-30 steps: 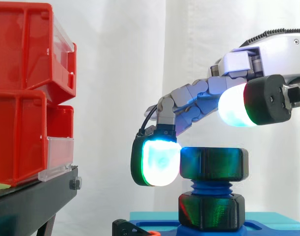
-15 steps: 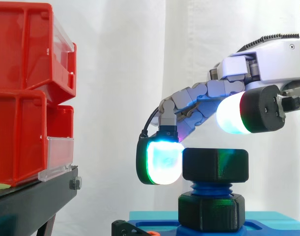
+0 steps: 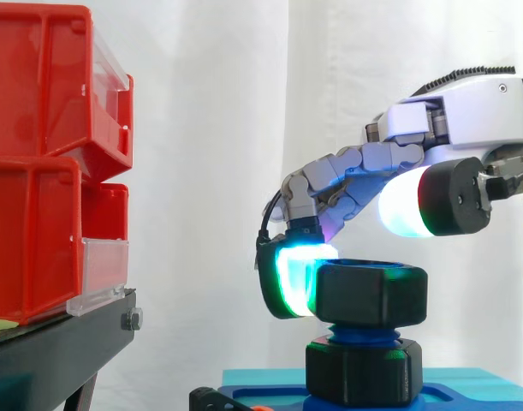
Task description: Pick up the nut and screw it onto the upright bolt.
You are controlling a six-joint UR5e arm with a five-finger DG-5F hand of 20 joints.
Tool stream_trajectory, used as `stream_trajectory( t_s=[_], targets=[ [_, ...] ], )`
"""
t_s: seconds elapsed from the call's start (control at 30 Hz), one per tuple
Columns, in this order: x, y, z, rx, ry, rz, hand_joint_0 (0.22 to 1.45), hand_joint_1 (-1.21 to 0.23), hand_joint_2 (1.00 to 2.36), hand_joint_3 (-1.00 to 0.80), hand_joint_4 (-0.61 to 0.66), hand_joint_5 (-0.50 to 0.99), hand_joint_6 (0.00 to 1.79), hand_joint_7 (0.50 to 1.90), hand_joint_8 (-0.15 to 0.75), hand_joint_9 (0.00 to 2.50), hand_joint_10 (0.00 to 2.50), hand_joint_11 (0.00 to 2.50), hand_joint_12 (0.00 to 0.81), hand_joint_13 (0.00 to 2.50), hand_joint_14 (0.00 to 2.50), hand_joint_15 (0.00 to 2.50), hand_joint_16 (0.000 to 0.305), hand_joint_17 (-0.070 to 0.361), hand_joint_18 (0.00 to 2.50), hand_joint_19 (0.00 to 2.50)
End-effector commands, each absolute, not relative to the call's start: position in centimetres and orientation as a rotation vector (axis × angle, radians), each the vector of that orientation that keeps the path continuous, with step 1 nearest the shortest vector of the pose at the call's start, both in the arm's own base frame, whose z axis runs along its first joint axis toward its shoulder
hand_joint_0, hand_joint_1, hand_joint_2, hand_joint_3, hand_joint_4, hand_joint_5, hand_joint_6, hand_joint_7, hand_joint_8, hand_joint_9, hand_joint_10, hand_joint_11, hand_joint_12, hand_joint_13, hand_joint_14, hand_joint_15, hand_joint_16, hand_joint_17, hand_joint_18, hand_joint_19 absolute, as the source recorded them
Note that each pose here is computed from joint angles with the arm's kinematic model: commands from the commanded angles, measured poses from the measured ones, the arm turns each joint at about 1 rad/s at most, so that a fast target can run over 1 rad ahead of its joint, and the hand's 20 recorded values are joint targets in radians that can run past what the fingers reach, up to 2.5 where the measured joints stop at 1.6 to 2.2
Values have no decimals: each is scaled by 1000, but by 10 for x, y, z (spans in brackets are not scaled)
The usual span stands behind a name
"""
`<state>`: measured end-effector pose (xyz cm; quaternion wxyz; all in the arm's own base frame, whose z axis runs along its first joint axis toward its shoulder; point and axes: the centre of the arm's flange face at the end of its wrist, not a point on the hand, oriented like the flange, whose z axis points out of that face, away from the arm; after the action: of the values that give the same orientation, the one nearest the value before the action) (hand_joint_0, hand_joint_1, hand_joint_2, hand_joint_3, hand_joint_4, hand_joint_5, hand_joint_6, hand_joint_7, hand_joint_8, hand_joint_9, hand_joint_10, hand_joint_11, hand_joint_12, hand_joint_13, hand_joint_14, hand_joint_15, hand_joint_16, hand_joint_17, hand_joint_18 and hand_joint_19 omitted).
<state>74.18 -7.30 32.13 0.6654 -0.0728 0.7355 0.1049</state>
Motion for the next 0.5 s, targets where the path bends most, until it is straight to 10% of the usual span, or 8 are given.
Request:
stream_trajectory(
  t_s=[0.0,0.47],
  targets=[
    [741,-79,321,-171,1659,229,533,-205,1000,-500,189,-36,500,1466,272,702,0,0,237,565,0,0,17,37,133,0],
    [735,-109,321,-188,1658,215,542,-208,1000,-500,226,-27,611,1255,275,828,0,0,216,648,0,0,14,31,231,0]
  ],
)
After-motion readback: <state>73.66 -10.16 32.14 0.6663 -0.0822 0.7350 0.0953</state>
